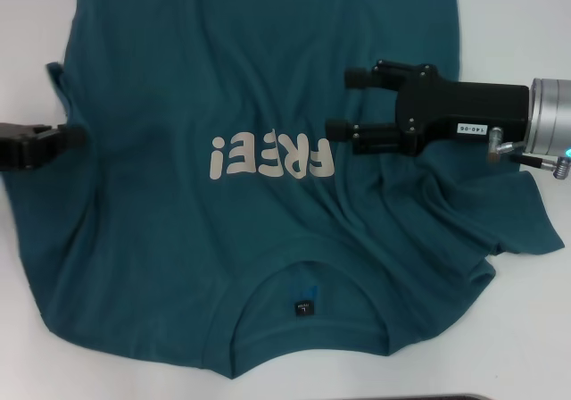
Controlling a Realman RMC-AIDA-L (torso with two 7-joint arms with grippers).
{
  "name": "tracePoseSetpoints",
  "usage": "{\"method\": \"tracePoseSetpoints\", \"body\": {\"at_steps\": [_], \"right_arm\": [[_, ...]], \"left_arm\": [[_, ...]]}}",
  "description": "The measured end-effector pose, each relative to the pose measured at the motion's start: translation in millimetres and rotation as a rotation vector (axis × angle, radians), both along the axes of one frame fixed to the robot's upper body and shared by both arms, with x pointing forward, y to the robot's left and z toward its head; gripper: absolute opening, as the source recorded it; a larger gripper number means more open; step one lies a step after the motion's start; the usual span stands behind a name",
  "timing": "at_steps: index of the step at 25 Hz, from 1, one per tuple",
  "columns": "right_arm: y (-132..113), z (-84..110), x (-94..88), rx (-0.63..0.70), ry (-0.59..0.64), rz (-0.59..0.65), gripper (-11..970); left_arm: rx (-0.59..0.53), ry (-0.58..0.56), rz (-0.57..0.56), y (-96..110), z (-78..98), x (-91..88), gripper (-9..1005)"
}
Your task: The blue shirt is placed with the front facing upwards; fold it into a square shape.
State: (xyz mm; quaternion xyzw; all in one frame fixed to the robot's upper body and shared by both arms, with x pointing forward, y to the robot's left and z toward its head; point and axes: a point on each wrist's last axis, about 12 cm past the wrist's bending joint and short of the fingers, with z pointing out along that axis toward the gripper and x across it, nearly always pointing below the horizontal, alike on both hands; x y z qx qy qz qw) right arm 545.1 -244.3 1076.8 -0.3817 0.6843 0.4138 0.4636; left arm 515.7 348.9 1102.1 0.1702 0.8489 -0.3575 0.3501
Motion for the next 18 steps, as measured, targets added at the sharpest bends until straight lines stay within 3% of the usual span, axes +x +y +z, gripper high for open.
{"method": "tracePoseSetpoints", "body": {"at_steps": [18], "right_arm": [[-0.3, -0.5, -0.9, -0.004, 0.001, 0.006, 927]], "left_arm": [[-0.05, 0.015, -0.026, -26.0, -4.9, 6.3, 89]]}}
